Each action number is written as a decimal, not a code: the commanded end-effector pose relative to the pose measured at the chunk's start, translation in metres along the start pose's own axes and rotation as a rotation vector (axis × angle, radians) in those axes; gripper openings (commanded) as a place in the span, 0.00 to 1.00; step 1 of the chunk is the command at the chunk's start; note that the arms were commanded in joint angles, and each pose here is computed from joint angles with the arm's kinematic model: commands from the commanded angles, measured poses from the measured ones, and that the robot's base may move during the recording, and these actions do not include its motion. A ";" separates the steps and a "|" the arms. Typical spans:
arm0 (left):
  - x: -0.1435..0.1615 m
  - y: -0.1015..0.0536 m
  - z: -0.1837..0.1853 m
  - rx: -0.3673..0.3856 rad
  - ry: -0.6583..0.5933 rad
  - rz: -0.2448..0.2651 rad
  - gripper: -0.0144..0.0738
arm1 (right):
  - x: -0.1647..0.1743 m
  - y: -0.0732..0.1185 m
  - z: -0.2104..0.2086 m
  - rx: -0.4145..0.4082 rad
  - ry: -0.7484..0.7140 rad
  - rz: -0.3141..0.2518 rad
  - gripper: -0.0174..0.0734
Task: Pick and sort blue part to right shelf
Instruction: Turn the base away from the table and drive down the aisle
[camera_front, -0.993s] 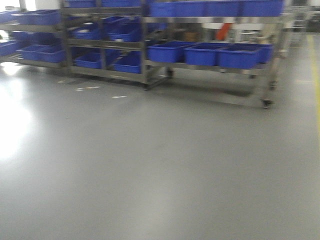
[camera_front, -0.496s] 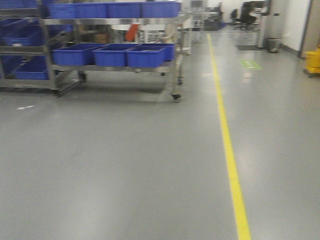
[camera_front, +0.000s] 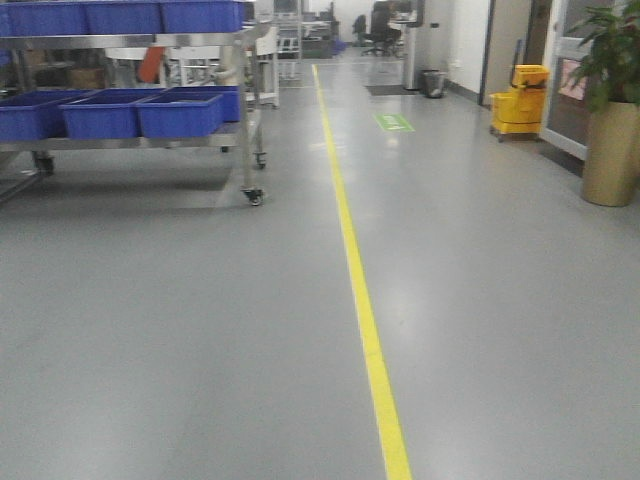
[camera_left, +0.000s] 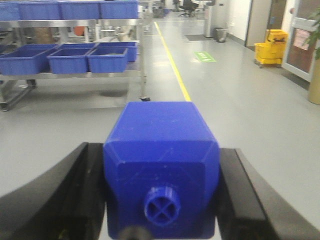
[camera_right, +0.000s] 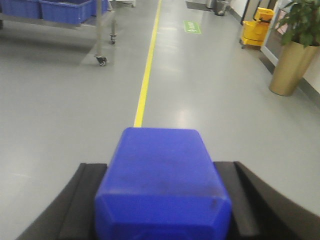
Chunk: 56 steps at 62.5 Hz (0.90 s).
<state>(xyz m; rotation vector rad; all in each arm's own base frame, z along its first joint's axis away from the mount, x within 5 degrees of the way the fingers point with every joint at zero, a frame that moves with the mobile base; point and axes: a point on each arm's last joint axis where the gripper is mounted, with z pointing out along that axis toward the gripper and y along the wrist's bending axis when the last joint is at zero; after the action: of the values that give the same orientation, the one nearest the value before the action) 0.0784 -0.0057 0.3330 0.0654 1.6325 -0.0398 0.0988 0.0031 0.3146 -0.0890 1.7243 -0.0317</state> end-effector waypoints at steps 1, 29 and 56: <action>-0.017 0.001 -0.002 -0.014 -0.108 -0.012 0.63 | -0.017 -0.001 -0.002 0.011 -0.112 -0.018 0.66; -0.017 0.001 -0.001 -0.014 -0.106 -0.012 0.63 | -0.017 -0.001 -0.002 0.011 -0.112 -0.018 0.66; -0.017 0.001 -0.001 -0.014 -0.106 -0.012 0.63 | -0.017 -0.001 -0.002 0.011 -0.112 -0.018 0.66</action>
<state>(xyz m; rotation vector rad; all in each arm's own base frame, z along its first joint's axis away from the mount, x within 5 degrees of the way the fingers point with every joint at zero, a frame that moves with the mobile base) 0.0785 -0.0057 0.3322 0.0657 1.6365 -0.0400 0.0988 0.0031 0.3146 -0.0890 1.7243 -0.0317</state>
